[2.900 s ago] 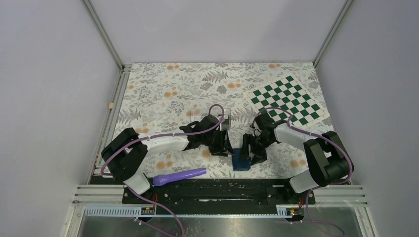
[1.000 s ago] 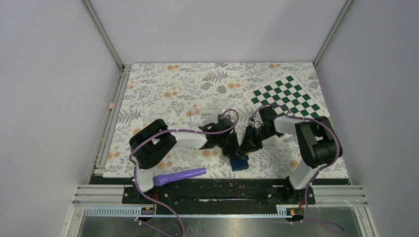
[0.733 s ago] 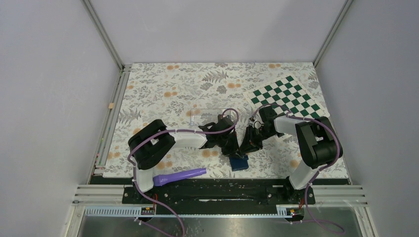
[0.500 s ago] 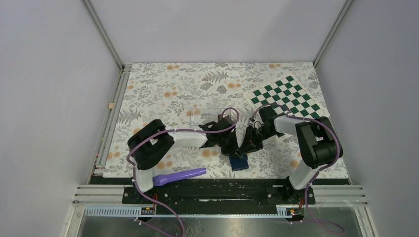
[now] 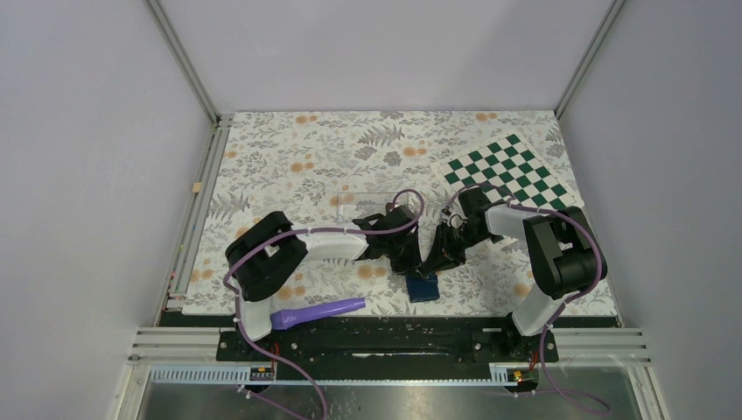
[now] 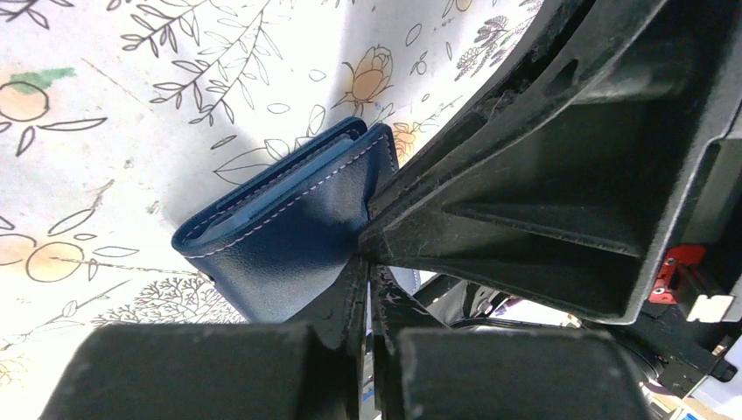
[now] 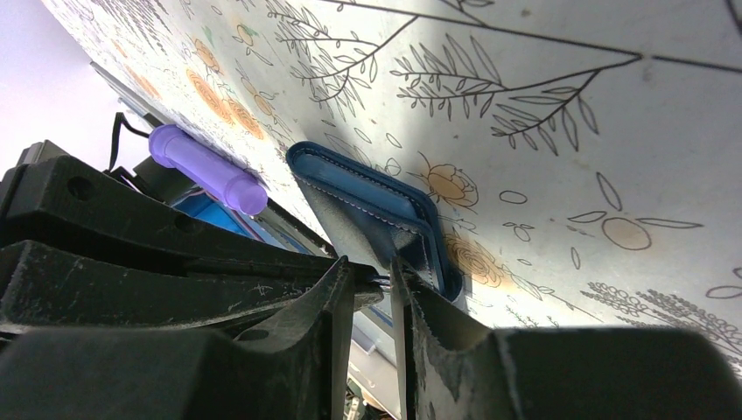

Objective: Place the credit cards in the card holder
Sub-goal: Close the card holder at the center of the board.

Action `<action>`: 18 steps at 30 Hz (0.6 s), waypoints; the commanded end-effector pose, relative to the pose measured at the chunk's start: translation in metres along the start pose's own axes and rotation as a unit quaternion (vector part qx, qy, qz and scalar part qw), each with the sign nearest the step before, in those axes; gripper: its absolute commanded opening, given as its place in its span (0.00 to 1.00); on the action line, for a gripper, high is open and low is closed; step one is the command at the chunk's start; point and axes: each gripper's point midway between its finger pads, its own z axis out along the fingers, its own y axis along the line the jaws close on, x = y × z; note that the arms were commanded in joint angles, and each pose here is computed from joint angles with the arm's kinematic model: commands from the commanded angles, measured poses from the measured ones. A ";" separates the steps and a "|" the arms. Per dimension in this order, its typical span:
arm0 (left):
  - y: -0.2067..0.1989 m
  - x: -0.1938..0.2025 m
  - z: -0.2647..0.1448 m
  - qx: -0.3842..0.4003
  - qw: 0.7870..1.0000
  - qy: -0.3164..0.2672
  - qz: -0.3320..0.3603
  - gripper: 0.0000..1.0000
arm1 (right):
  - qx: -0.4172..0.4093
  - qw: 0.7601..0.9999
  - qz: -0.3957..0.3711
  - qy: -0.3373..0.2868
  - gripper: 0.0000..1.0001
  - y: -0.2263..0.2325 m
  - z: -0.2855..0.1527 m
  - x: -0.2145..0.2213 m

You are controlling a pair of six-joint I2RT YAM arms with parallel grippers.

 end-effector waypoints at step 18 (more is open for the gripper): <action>0.011 0.007 0.005 -0.012 1.000 0.017 -0.016 0.00 | 0.032 0.999 -0.009 -0.002 0.29 -0.008 -0.005 0.002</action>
